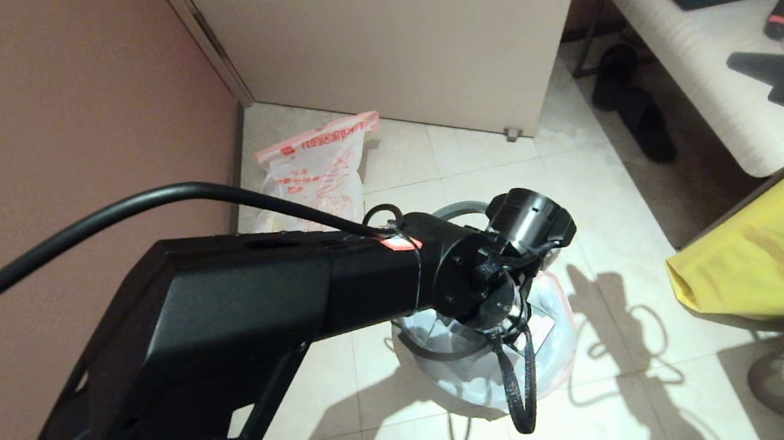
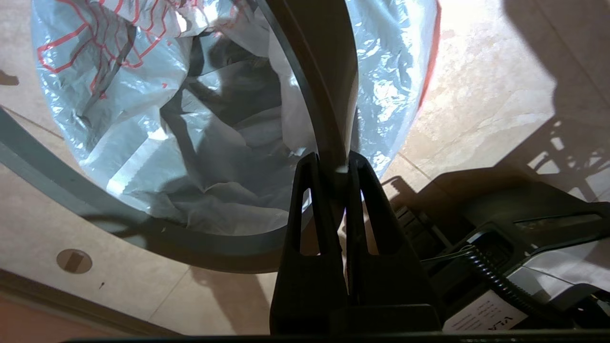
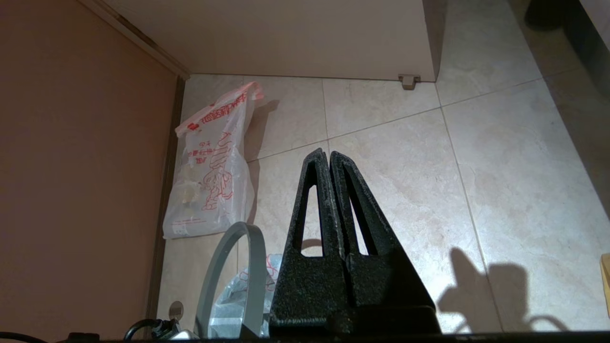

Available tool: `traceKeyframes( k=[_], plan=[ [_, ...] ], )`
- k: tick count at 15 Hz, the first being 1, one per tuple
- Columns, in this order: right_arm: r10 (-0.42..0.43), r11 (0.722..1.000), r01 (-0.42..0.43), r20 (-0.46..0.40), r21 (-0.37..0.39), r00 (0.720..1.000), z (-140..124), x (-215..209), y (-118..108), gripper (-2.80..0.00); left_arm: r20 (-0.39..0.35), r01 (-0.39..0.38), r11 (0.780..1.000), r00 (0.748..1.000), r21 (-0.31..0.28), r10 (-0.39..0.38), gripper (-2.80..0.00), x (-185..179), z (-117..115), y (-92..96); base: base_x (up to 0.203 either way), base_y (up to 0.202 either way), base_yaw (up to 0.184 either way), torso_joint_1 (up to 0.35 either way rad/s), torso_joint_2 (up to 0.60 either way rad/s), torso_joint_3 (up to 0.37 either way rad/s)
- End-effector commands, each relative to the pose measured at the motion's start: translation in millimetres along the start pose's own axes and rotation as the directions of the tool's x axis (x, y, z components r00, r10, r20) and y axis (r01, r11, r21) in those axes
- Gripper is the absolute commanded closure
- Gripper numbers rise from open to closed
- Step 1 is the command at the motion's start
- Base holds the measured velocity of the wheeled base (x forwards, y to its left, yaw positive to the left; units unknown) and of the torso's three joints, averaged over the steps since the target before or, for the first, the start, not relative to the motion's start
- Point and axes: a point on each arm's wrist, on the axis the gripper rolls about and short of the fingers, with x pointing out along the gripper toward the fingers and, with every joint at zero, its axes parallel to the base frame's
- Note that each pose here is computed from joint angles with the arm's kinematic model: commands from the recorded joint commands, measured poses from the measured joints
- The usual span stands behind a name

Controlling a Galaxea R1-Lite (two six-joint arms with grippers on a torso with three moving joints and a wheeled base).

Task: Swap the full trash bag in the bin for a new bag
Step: Place the trash can ring on the trash can

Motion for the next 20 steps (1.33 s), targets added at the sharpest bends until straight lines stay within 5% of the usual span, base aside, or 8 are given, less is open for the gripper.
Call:
traceKeyframes(
  k=[1,6,11,20],
  plan=[
    [0.004,1.0,-0.004,0.005,0.001,1.0,0.7,-0.3,0.7,0.0,0.001,0.018,1.0,1.0,0.019,-0.018,0.0,4.2,-0.2,-11.5,0.0,0.0,0.0,0.0,0.0,0.0],
    [0.009,1.0,-0.009,0.016,-0.001,1.0,4.2,-4.1,2.7,0.0,0.043,0.021,1.0,0.999,0.019,-0.022,0.0,7.6,3.4,-21.8,0.0,0.0,0.0,0.0,0.0,0.0],
    [0.003,1.0,-0.003,0.02,-0.003,1.0,5.3,-4.4,1.3,0.0,-0.053,0.033,0.999,0.998,0.037,-0.031,0.0,2.6,-9.0,-36.7,0.0,0.0,0.0,0.0,0.0,0.0],
    [-0.023,1.0,0.023,0.022,-0.004,0.999,6.0,-0.7,-6.0,0.0,-0.034,0.027,0.999,0.999,0.041,-0.026,0.0,60.7,-16.0,-51.5,0.0,0.0,0.0,0.0,0.0,0.0]
  ],
)
